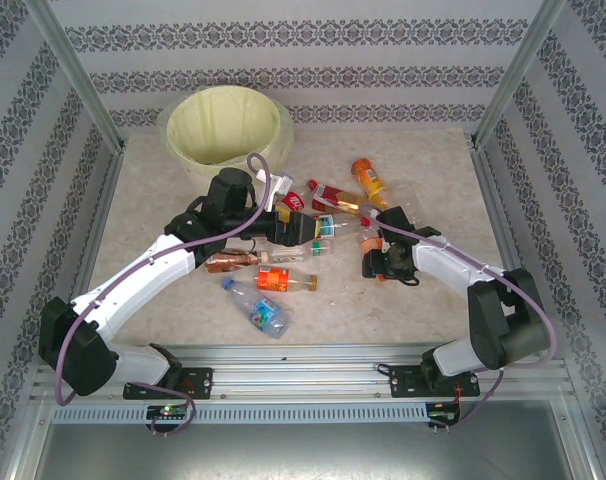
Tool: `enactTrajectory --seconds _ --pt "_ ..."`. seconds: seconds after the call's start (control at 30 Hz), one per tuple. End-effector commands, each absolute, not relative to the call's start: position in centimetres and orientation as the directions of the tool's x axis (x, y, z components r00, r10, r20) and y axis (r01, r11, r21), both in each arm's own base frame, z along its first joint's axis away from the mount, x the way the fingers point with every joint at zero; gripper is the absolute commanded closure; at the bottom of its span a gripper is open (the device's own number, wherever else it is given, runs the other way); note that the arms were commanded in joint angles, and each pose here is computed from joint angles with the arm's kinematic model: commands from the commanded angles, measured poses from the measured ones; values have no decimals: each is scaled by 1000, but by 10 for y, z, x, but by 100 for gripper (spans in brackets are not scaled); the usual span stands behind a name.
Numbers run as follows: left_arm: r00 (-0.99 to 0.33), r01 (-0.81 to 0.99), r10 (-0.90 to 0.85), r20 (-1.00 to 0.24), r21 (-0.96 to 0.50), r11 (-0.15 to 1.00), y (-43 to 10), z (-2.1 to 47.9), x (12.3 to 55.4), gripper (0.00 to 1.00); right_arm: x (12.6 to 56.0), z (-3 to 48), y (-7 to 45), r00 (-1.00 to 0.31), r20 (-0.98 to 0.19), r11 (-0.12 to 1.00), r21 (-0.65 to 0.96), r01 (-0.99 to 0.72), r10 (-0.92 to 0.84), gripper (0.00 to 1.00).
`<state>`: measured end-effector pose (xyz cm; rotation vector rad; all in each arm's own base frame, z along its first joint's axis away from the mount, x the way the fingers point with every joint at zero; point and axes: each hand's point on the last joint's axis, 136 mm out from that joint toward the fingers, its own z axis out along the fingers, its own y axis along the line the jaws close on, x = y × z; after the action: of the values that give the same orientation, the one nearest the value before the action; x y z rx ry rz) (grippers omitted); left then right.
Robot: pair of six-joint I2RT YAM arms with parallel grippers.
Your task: Put the plastic bottles in the bin
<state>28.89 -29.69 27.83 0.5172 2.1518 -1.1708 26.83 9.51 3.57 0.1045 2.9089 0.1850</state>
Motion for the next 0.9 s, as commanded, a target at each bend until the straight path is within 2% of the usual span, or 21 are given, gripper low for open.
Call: enactTrajectory --seconds 0.0,0.27,0.43,0.87 --pt "-688 644 19 -726 -597 478 -308 305 289 0 271 29 88 -973 -210 992 92 82 100 37" --pt "-687 648 22 -727 -598 472 -311 306 287 0 271 23 95 -977 -195 992 105 67 87 46" --pt "-689 647 26 -724 -599 471 -313 304 287 0 272 23 100 -978 -197 993 106 48 69 48" --pt "-693 640 27 -720 -599 481 -313 298 287 0 269 22 102 -979 -195 995 91 43 60 65"
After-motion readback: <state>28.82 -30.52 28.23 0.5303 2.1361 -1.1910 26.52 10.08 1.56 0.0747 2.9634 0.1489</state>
